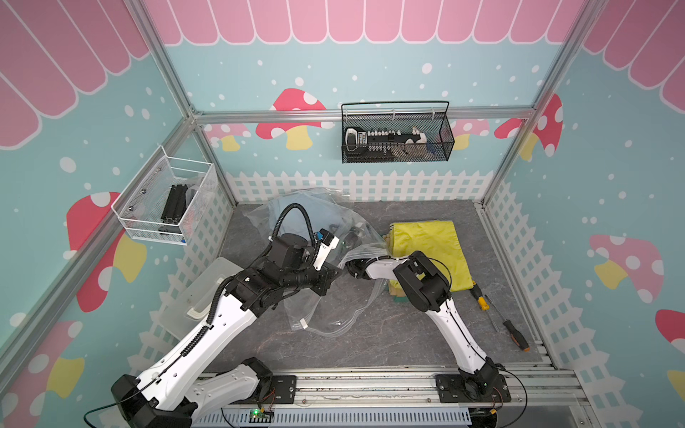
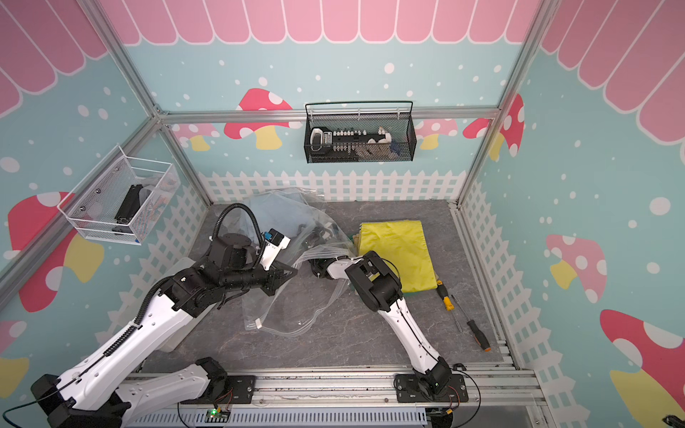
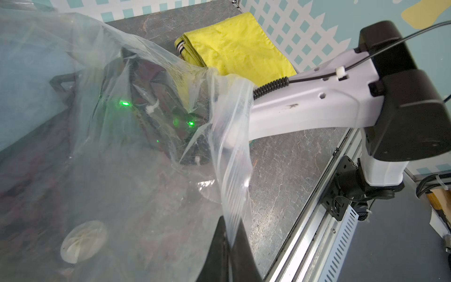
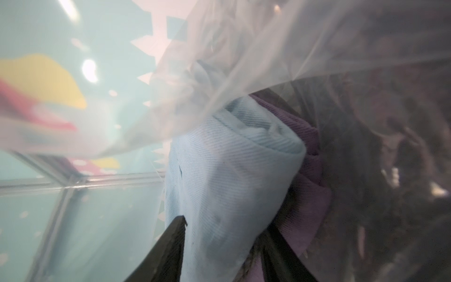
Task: Take the trousers out of the vacuum bag
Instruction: Take out the trousers from the vacuum bag.
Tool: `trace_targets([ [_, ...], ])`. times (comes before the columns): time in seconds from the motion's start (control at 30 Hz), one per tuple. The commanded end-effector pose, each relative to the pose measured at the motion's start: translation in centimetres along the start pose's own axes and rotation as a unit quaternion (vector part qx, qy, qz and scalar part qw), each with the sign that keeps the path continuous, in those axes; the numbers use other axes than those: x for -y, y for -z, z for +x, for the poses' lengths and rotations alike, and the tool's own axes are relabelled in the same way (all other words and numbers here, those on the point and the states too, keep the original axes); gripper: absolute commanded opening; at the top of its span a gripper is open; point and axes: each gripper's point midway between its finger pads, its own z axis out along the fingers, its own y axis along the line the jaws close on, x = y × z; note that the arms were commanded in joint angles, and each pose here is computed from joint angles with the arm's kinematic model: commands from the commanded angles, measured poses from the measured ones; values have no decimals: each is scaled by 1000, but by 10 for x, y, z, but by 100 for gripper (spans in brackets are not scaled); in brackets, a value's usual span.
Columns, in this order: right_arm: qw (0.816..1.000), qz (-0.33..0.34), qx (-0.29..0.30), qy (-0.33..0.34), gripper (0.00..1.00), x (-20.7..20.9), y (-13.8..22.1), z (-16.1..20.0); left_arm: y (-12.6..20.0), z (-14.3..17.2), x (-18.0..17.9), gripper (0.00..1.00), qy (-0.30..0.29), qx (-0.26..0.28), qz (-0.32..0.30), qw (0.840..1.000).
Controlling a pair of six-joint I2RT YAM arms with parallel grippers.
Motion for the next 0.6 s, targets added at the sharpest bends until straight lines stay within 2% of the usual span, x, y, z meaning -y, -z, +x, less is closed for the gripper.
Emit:
trace_targets([
  [0.0, 999, 15, 8, -49, 50, 16, -9, -13, 1, 0, 4, 0, -3, 4, 16, 1000],
  [0.13, 999, 17, 2, -51, 42, 16, -12, -12, 0, 0, 3, 0, -1, 2, 17, 1000],
  [0.2, 999, 11, -6, -46, 31, 11, -14, -10, -2, 1, 3, 0, 0, -1, 18, 1000],
  [0.37, 999, -5, -26, -18, 11, -6, -13, -4, -3, 1, 4, 0, 1, -3, 22, 1000],
  [0.57, 997, -44, -56, 1, 4, -32, -8, 5, -3, 1, 2, 0, 4, -4, 21, 1000],
])
